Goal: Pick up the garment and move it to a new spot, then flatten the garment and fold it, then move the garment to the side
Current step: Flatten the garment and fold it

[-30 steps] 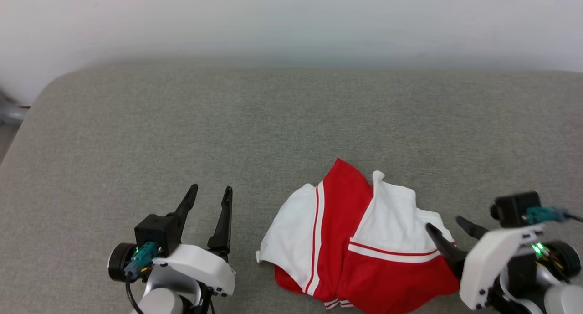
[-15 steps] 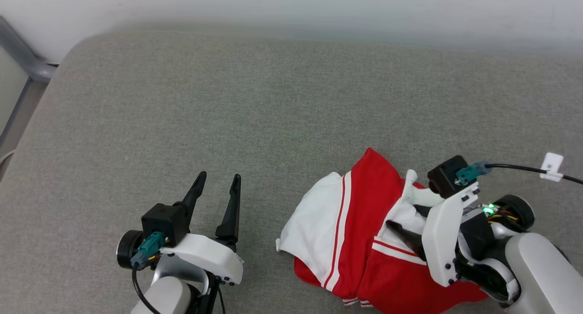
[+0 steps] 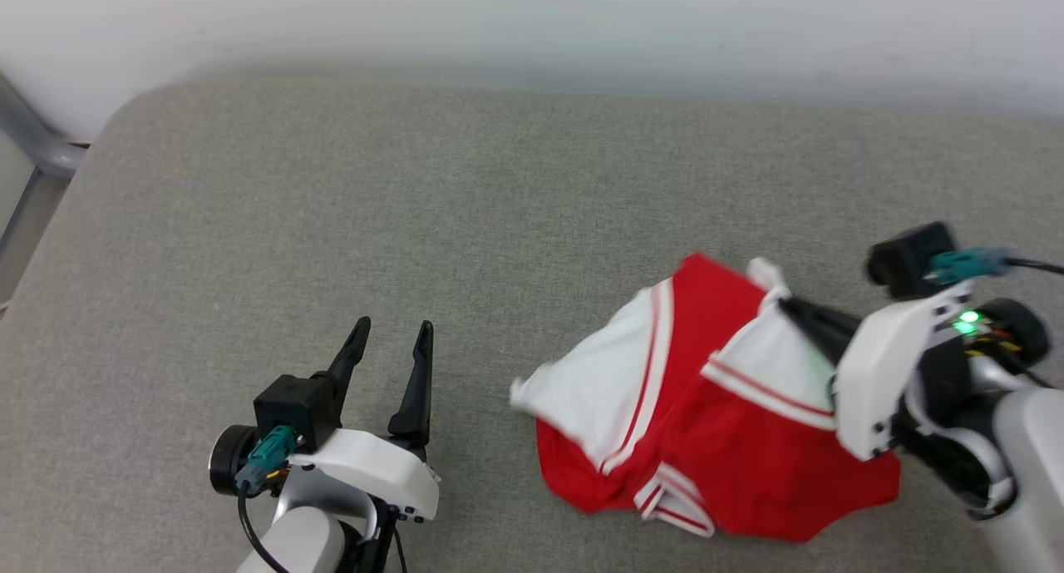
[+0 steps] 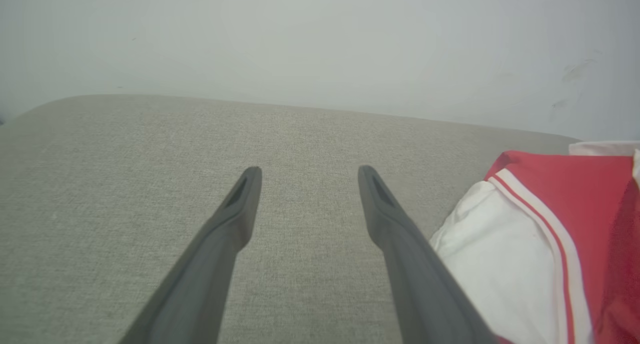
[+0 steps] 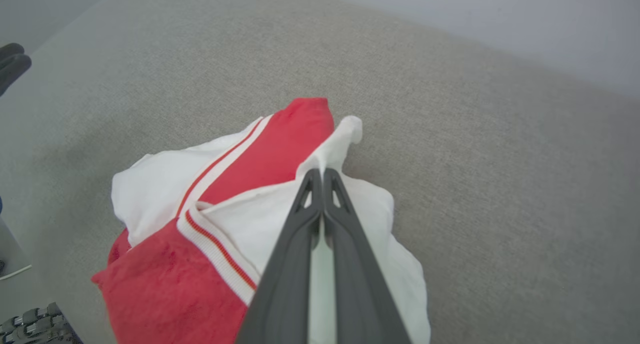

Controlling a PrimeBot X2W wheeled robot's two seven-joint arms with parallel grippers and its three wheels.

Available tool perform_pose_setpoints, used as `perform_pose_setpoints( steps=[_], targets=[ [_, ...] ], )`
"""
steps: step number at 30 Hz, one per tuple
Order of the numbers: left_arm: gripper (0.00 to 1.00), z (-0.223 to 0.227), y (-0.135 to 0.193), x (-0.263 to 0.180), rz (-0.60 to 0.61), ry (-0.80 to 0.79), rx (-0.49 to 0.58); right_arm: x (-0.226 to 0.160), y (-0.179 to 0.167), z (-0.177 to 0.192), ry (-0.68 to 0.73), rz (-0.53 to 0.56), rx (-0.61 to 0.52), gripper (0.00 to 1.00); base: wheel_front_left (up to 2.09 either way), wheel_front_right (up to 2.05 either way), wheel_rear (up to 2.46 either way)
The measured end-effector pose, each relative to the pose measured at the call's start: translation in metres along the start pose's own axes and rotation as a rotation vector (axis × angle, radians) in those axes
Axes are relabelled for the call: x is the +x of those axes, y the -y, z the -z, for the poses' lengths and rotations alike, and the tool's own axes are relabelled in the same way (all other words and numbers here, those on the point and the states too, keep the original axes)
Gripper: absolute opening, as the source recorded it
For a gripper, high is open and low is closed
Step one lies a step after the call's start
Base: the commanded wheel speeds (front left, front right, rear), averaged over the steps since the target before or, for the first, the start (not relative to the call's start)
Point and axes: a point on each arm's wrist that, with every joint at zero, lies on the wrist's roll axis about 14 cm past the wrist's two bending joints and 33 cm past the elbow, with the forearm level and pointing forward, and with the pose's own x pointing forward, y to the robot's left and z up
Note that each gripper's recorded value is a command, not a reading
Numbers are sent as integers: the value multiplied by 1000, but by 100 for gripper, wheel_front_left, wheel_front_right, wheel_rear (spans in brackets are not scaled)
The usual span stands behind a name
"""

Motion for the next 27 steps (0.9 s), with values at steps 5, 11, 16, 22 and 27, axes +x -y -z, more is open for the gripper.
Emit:
perform_pose_setpoints(
  steps=[5,11,16,22,27],
  targets=[
    [100,-3,7,-1,20,9,-1,-30,53,-6,86,175,76,0,0,0,0],
    [100,-2,13,-1,38,7,-2,-66,104,48,55,370,265,0,0,0,0],
    [100,-1,14,-2,40,3,-2,-84,108,119,-7,474,472,0,0,0,0],
    [100,1,15,-5,46,-5,2,-95,101,154,38,546,602,100,0,0,0],
    [100,-2,17,-5,57,-5,14,-110,115,119,270,622,521,100,0,0,0]
  ],
)
